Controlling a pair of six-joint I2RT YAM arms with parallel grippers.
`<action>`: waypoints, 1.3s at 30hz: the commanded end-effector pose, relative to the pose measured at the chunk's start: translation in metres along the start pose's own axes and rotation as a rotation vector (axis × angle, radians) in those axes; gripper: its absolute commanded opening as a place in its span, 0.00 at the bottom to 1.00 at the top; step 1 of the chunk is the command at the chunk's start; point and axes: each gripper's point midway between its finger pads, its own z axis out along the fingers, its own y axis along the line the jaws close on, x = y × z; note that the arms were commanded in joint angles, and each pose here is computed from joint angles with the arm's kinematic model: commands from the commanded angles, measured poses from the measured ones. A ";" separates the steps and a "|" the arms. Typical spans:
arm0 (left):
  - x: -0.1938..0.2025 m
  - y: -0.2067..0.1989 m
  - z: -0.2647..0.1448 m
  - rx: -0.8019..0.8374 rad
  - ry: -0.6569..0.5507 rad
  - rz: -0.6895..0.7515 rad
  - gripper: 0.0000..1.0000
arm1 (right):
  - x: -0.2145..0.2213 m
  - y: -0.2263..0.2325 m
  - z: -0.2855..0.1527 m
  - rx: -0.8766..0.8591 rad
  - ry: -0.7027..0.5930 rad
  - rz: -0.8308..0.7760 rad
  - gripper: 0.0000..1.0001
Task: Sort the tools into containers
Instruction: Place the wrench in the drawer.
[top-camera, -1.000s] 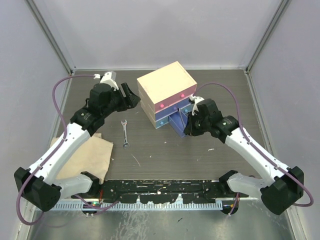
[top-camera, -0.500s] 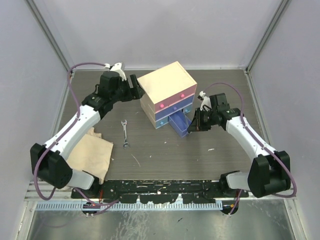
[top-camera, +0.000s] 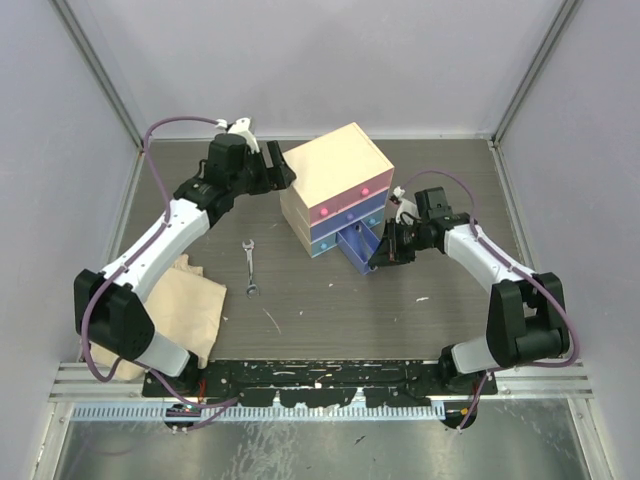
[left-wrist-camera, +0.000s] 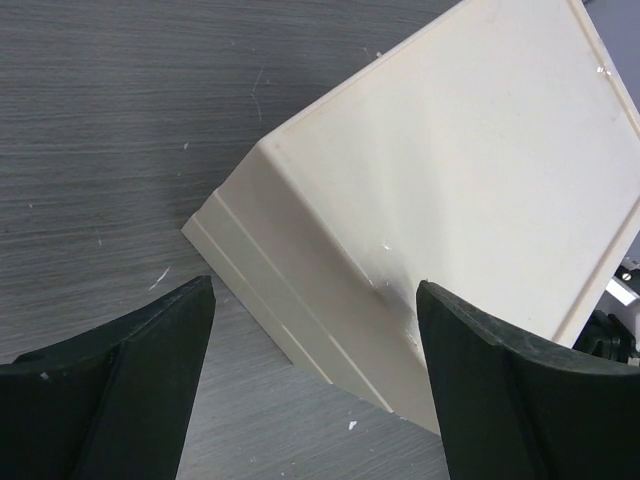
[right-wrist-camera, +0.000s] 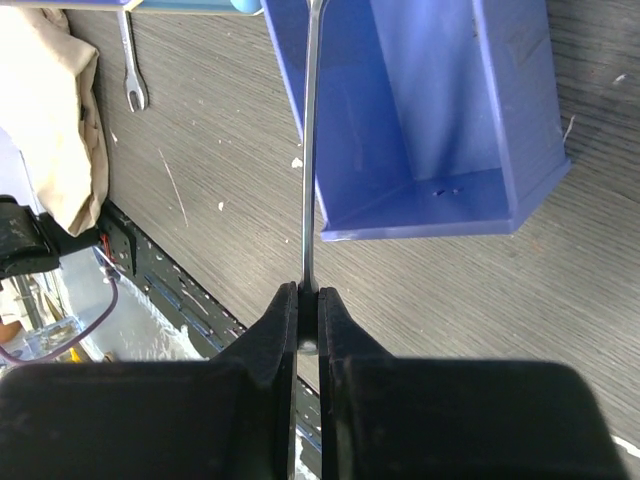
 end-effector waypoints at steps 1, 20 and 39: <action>-0.033 -0.017 -0.002 0.052 -0.088 0.001 0.83 | -0.011 0.006 0.001 -0.051 -0.030 -0.015 0.01; -0.001 -0.016 0.024 0.091 0.056 0.064 0.81 | -0.040 0.003 0.006 -0.084 -0.046 0.116 0.01; 0.009 -0.016 0.028 0.103 0.095 0.073 0.77 | -0.081 0.001 0.007 -0.051 -0.151 0.113 0.04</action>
